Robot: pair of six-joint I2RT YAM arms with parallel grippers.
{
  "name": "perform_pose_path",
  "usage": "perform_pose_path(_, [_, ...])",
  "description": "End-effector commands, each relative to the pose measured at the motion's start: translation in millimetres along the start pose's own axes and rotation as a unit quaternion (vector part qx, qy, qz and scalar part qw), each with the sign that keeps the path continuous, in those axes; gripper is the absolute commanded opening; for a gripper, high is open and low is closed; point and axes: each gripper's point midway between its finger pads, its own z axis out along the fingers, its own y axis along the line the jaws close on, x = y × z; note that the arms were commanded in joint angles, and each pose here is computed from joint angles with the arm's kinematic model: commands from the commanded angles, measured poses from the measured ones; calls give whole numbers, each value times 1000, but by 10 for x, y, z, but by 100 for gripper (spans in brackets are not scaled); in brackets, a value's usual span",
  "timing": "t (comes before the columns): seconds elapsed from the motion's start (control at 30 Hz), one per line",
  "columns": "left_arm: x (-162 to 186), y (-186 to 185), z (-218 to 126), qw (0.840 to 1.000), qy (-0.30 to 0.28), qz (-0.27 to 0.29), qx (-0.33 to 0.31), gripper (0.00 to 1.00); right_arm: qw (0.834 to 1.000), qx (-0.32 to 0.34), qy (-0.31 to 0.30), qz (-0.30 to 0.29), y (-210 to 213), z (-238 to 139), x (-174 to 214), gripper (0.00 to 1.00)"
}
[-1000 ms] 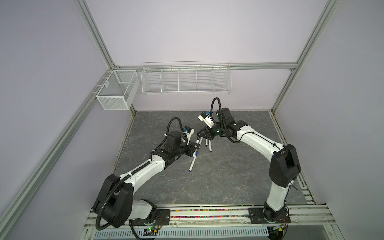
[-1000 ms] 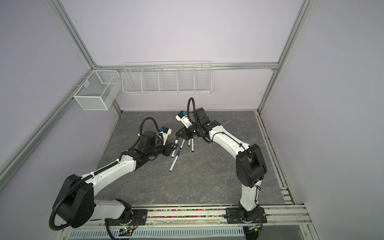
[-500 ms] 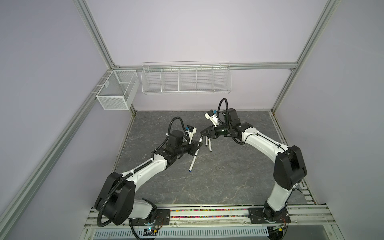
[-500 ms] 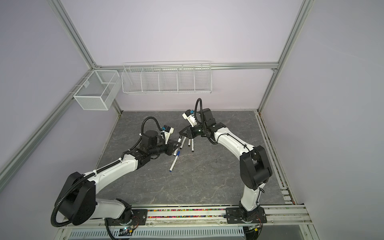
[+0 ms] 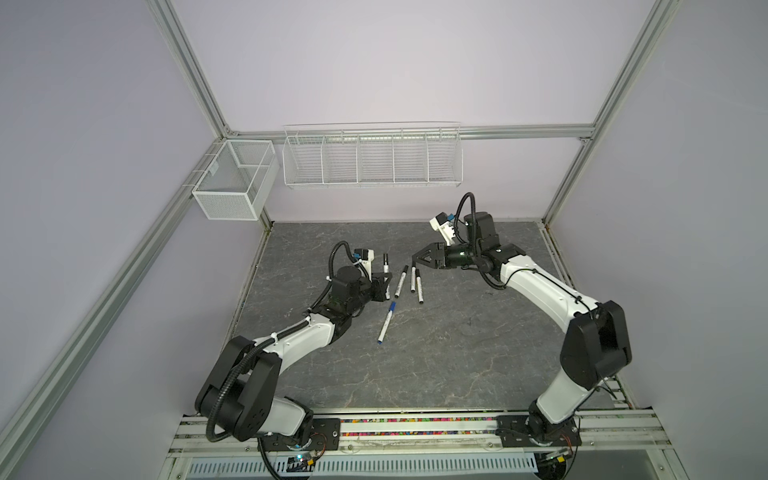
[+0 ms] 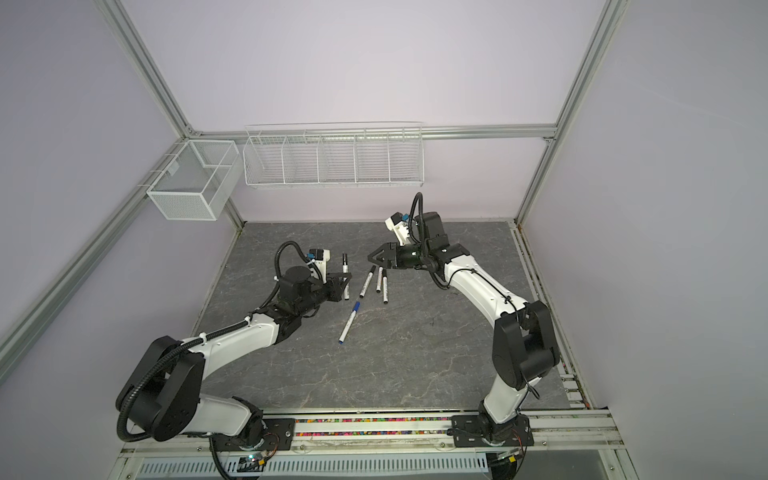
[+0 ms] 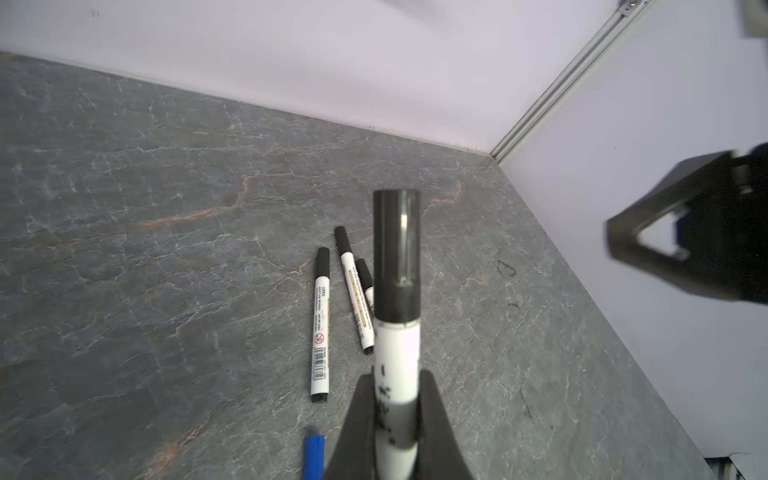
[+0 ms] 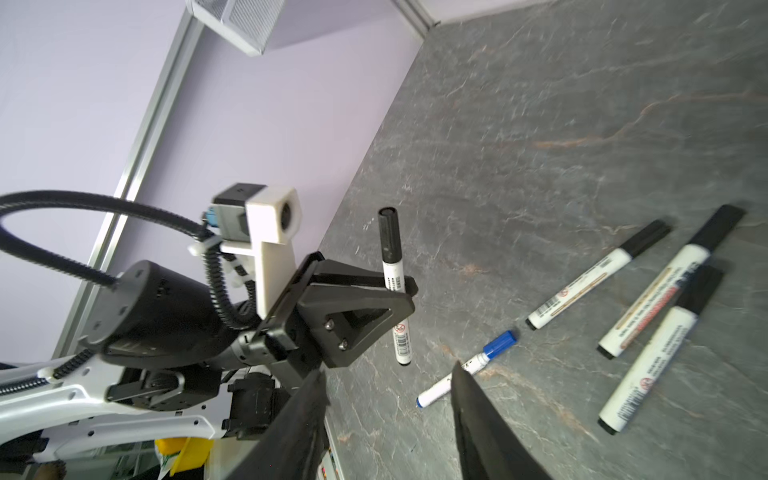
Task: Insert the pens into the pen caps
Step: 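Open the right gripper and withdraw it while the left gripper lowers the capped marker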
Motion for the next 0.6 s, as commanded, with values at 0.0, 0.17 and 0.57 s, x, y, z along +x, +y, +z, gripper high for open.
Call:
perform_pose_path(0.0, [-141,218,170,999,-4,-30,-28,0,1000,23,5,20,-92,6,59,52])
perform_pose_path(0.17, [-25,512,530,995,66,-39,-62,0,999,34,18,36,-193,32,187,51])
perform_pose_path(0.57, [363,832,1043,980,149,-81,-103,23,998,47,32,31,-255,17,291,49])
